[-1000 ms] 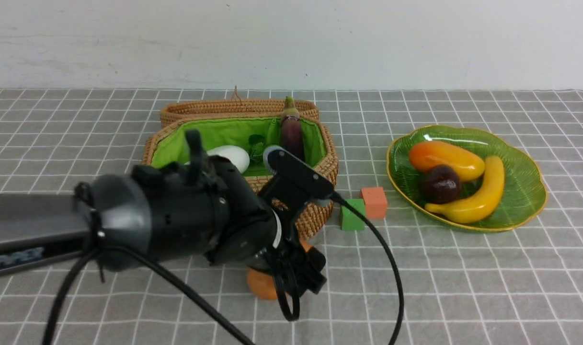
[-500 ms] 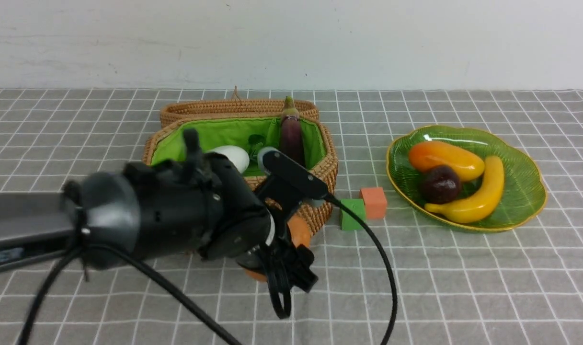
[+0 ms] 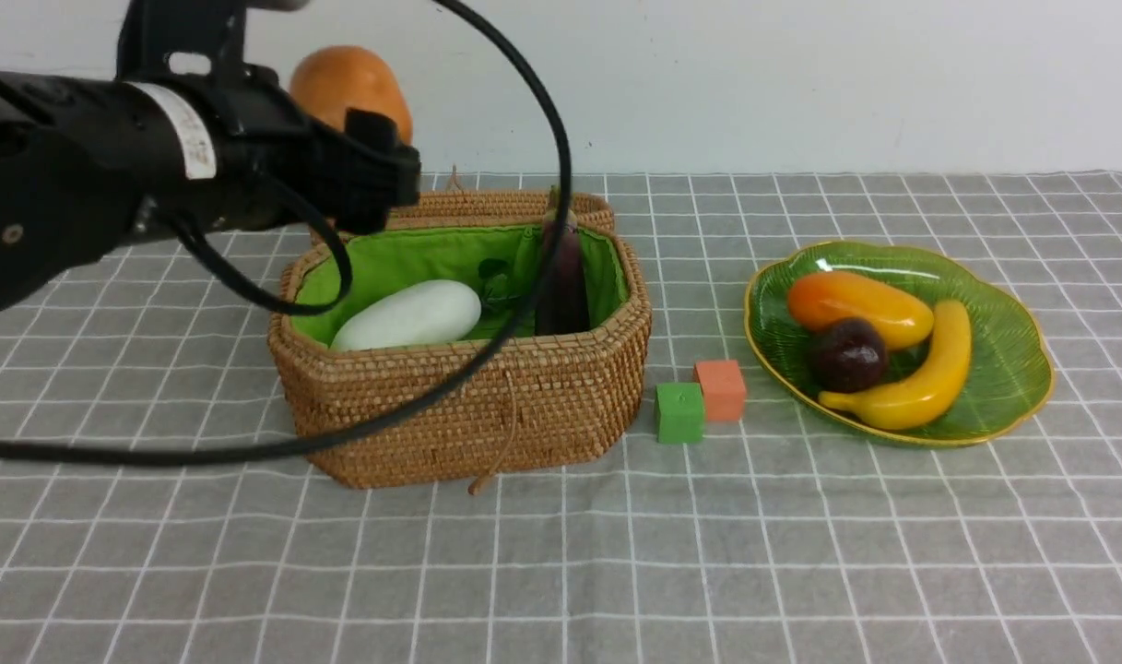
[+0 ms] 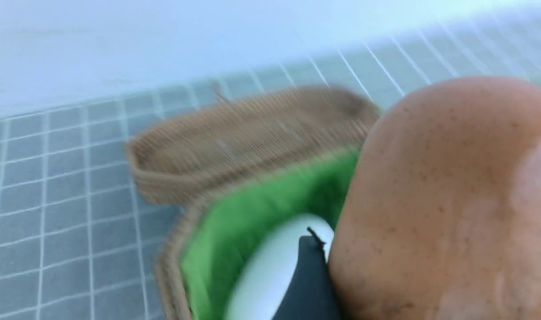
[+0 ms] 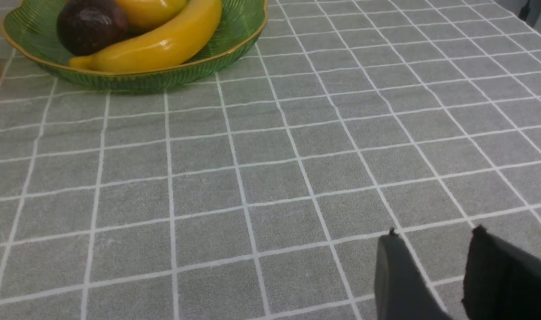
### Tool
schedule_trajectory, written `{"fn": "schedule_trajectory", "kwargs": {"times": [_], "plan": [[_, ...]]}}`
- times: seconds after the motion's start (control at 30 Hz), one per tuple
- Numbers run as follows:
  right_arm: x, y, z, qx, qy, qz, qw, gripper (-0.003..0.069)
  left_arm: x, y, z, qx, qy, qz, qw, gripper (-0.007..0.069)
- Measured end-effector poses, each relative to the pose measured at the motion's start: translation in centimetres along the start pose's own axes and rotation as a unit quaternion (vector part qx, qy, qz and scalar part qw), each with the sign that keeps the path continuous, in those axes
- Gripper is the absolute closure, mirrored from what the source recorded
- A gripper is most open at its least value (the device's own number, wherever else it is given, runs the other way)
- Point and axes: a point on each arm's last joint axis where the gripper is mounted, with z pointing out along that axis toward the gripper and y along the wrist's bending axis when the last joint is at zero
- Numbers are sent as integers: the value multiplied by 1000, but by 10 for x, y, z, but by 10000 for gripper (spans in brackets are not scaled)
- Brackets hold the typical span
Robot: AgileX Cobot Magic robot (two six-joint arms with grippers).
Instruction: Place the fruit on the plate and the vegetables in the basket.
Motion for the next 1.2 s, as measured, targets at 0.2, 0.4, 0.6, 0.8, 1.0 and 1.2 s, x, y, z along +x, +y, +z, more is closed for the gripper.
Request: {"fn": "schedule_trajectory", "kwargs": {"times": [0.2,0.4,0.6,0.8,1.0,1.2], "plan": [[0,0,0,0,0,0,1000,421,38,0,65,14,32,-76,996,64],[0,0,0,0,0,0,1000,421,69,-9,96,26,70,-66,995,-13],[0,0,0,0,0,0,1000,421,59,-5,78,2,85,-49,995,-33],[0,0,0,0,0,0,1000,421,10,7,-9,-59,63,-32,996,83],[0,0,0,0,0,0,1000,421,-18,27,-172,-104,-2,-99,990,395],[0,0,0,0,0,0,1000,420,37,40,-298,-51,-44,-136,988,638]]}}
